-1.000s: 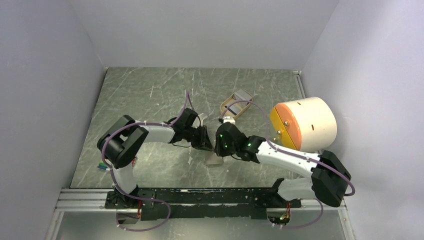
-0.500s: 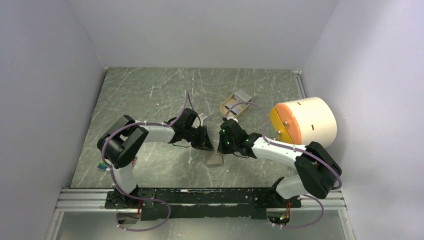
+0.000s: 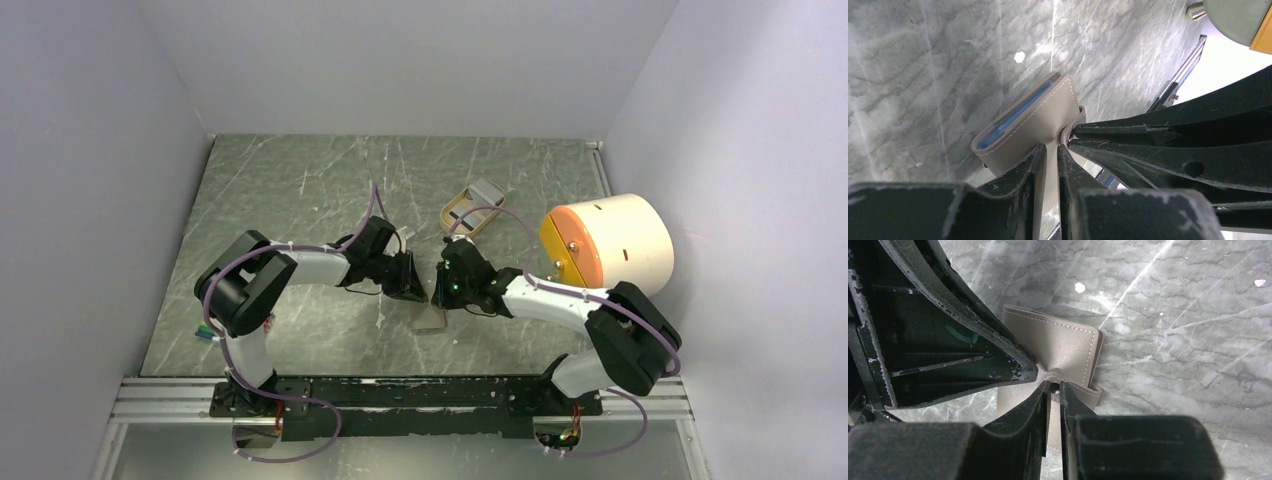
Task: Put the credit cards into the card holder
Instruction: Close the card holder at the center of the board.
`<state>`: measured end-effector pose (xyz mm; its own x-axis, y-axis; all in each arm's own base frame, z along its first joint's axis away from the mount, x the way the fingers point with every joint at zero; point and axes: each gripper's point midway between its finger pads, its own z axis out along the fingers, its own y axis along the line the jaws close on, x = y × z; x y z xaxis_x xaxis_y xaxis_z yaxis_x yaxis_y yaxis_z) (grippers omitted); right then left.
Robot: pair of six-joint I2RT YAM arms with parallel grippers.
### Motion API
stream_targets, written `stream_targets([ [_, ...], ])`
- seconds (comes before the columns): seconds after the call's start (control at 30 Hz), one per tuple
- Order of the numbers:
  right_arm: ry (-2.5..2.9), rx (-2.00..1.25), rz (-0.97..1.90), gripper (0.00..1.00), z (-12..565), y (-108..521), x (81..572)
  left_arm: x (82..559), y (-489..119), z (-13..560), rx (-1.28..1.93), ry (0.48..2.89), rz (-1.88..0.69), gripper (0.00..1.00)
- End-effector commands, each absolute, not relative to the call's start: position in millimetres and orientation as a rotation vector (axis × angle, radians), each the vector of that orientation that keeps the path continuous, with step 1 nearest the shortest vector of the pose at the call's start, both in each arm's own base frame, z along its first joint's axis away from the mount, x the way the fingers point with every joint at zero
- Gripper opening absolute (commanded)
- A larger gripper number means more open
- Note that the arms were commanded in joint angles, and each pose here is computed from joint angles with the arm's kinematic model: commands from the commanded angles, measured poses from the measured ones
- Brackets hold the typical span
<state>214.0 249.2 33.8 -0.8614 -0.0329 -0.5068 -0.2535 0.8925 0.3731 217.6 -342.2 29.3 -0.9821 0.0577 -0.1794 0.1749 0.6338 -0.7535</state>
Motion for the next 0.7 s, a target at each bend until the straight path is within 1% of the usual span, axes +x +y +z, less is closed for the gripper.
stream_targets([
  [0.0,2.586,-0.216,0.596,0.16,23.4,246.6,209.0,208.4,-340.4,21.9,0.213,2.750,-1.261,0.21],
  [0.5,2.635,-0.256,0.614,0.14,15.9,244.2,195.8,208.0,-340.0,20.9,0.206,2.754,-1.261,0.20],
  [0.67,2.619,-0.251,0.611,0.15,23.5,242.8,197.2,209.4,-340.3,28.9,0.210,2.743,-1.254,0.20],
])
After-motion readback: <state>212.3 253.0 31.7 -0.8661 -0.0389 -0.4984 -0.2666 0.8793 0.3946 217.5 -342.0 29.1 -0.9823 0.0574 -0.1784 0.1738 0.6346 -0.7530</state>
